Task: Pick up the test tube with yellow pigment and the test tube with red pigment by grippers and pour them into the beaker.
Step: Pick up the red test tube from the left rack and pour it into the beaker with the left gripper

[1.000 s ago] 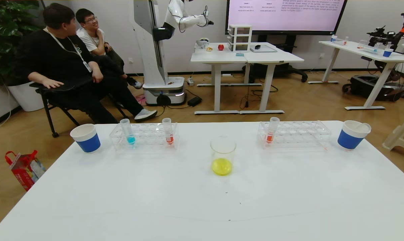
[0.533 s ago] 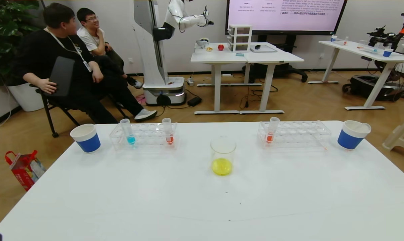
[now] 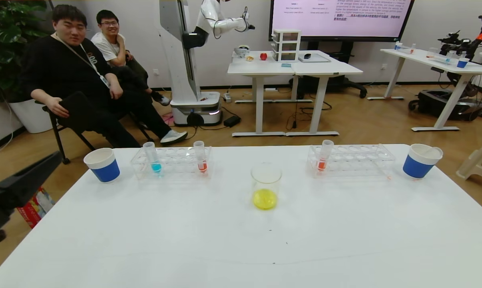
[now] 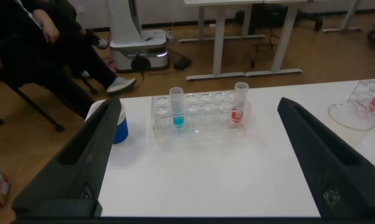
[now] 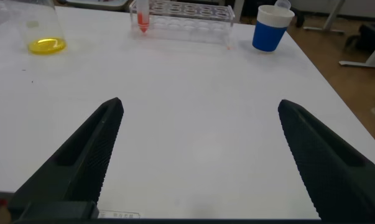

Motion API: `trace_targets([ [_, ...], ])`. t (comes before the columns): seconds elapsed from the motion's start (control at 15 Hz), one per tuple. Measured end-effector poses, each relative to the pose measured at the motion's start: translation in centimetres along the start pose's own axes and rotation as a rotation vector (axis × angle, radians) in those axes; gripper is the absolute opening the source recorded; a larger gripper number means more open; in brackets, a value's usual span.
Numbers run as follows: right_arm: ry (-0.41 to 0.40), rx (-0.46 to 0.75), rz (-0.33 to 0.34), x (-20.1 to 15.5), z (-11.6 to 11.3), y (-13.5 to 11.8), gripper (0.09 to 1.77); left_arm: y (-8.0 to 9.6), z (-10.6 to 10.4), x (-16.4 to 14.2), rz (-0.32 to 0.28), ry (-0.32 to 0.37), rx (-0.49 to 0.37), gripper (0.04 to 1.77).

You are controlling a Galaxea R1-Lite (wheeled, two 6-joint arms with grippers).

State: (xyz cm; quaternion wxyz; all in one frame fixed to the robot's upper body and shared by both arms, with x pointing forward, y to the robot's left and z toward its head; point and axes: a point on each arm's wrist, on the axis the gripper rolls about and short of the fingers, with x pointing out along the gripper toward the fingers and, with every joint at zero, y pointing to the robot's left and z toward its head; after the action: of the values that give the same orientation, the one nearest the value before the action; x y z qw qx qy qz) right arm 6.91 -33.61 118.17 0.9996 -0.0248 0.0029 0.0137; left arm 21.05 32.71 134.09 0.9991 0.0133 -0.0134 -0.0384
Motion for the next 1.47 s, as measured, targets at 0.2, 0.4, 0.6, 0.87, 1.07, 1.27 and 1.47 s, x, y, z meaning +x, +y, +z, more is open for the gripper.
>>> trace_targets([
  [0.2, 0.000, 0.000, 0.000, 0.0, 0.0, 0.0, 1.73, -0.8, -1.2, 5.5, -0.023, 0.042, -0.004, 1.75],
  [0.4, 0.000, 0.000, 0.001, 0.0, 0.0, 0.0, 1.73, -3.6, -3.3, 10.3, -0.002, 0.079, -0.018, 1.75],
  [0.6, 0.000, 0.000, 0.001, 0.0, 0.0, 0.0, 1.73, -7.4, -5.7, 13.6, 0.017, 0.095, -0.042, 1.75],
  [0.87, 0.000, 0.000, 0.000, 0.0, 0.0, 0.0, 1.73, -11.1, -9.0, 16.4, 0.038, 0.060, -0.067, 1.75],
  [1.07, 0.000, 0.000, 0.001, 0.0, 0.0, 0.0, 1.73, -12.5, -12.0, 17.7, 0.034, 0.094, -0.053, 1.75],
  [1.27, 0.000, 0.000, 0.000, 0.0, 0.0, 0.0, 1.73, -13.2, -13.7, 19.1, 0.031, 0.123, -0.036, 1.75],
  [1.47, 0.000, 0.000, 0.000, 0.0, 0.0, 0.0, 1.73, -13.8, -14.2, 21.1, 0.036, 0.109, -0.036, 1.75],
])
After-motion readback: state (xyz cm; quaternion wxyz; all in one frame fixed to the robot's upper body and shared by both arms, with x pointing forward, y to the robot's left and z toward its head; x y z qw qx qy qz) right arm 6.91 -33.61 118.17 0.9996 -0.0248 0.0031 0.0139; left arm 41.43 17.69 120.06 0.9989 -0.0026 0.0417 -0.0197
